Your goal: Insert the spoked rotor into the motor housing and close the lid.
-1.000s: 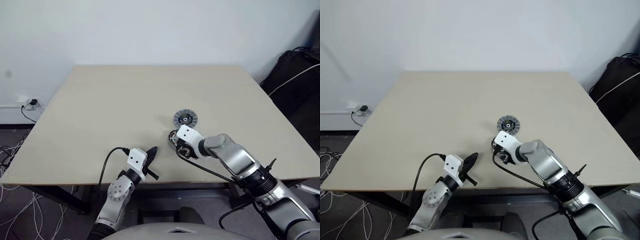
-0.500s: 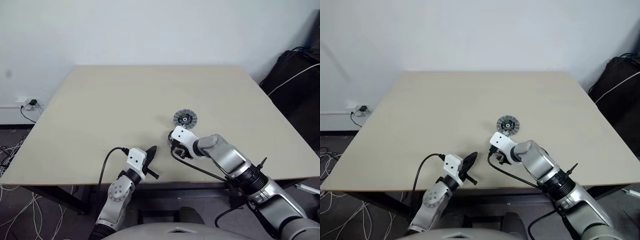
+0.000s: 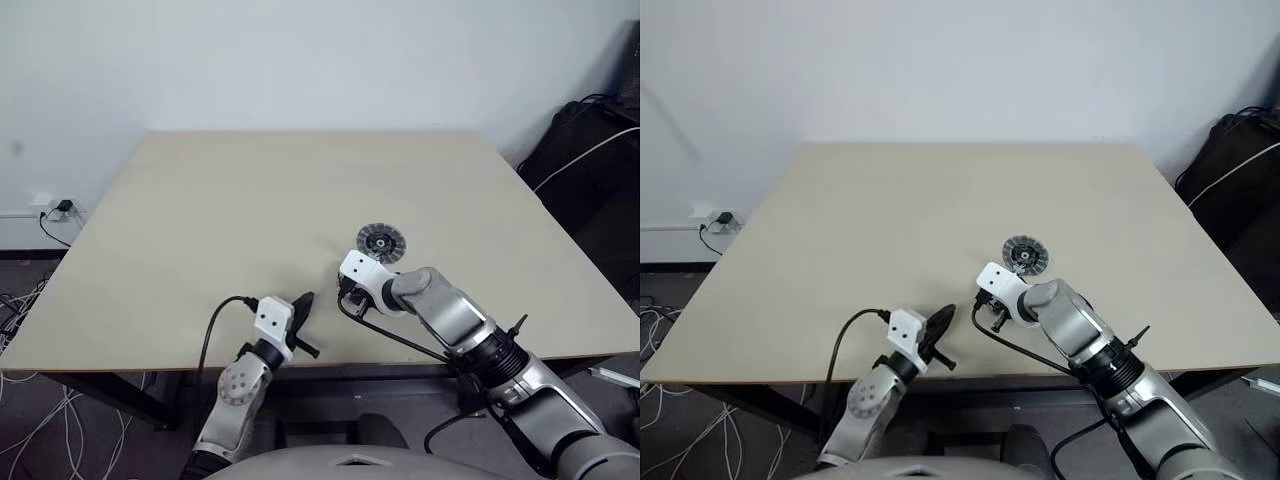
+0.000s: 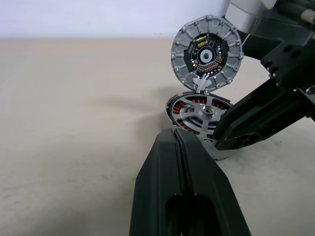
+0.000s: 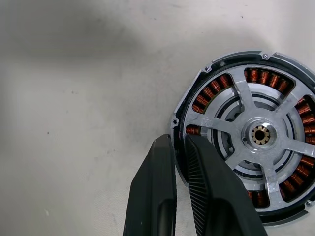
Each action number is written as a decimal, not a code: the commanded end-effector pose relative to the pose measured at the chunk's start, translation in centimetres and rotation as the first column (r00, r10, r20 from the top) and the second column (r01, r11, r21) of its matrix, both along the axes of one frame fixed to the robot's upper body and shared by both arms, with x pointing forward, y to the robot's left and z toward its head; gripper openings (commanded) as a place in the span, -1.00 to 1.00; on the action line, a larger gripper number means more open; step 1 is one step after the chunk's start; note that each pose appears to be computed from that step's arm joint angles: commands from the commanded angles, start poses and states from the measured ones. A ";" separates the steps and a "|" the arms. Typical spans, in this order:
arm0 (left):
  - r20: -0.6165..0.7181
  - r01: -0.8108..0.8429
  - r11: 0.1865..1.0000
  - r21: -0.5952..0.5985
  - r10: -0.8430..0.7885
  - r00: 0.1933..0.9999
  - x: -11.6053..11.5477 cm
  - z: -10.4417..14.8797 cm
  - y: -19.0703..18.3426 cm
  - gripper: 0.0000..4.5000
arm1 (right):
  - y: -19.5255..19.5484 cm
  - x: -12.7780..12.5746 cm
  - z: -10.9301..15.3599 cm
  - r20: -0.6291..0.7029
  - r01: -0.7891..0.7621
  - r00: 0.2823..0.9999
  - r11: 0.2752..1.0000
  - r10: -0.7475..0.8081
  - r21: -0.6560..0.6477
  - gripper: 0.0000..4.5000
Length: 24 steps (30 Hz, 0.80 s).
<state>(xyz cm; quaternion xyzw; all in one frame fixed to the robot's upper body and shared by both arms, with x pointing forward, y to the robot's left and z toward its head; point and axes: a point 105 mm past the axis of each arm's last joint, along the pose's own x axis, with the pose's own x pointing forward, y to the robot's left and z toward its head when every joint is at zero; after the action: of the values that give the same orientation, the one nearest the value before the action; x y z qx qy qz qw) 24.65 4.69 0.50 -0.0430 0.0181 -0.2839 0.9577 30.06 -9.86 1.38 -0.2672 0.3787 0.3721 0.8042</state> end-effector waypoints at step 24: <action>0.024 0.005 1.000 -0.008 -0.005 1.000 0.5 0.9 0.1 -1.00 | 2.8 -2.3 3.5 -0.172 0.462 0.887 0.838 -0.430 0.292 -0.96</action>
<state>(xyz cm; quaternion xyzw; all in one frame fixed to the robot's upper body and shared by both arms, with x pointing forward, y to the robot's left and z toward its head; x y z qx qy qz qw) 24.85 4.88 0.51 -0.0415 0.0264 -0.2838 0.9576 26.43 -6.60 3.61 -0.0173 0.4324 0.2674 0.8610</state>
